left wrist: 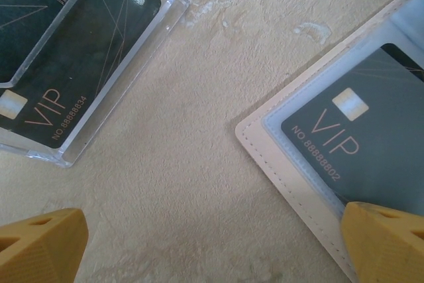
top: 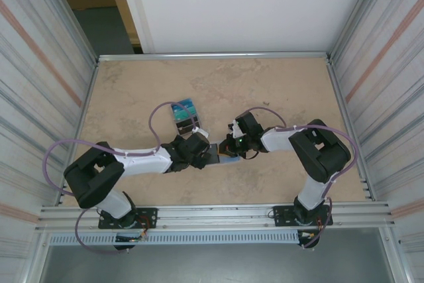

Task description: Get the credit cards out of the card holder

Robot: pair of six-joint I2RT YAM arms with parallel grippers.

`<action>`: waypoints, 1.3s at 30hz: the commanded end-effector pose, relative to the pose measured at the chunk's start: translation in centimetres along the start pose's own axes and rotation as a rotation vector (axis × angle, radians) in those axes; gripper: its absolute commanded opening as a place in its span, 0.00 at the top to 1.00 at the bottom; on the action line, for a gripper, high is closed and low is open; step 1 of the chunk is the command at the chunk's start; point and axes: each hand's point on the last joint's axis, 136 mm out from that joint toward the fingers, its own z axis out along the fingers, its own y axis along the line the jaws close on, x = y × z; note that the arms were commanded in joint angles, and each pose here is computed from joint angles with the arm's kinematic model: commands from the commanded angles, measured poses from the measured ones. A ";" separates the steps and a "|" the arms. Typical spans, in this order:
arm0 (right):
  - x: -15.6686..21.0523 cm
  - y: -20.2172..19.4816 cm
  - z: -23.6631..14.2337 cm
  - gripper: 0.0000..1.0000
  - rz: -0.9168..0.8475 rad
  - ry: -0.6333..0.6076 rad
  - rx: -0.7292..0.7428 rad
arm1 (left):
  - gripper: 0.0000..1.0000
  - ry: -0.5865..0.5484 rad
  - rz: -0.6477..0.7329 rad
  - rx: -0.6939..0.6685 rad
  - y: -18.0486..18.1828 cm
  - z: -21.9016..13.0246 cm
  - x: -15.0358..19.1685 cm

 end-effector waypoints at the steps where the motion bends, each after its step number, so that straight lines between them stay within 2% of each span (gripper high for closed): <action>1: 0.0 -1.0 -0.7 1.00 -0.009 -0.009 0.085 | 0.01 0.018 -0.014 -0.001 0.2 -0.4 0.2; 17: -0.8 -1.2 -2.4 1.00 -0.029 -0.043 0.148 | 0.01 0.014 -0.004 -0.002 0.2 -0.5 -0.2; 28: -1.3 -0.7 -3.2 1.00 -0.044 -0.061 0.153 | 0.01 -0.048 0.021 0.004 -0.1 -1.0 -3.0; 39: -1.3 -1.0 -3.4 1.00 -0.050 -0.062 0.171 | 0.01 -0.072 0.068 0.006 -1.0 0.0 -4.8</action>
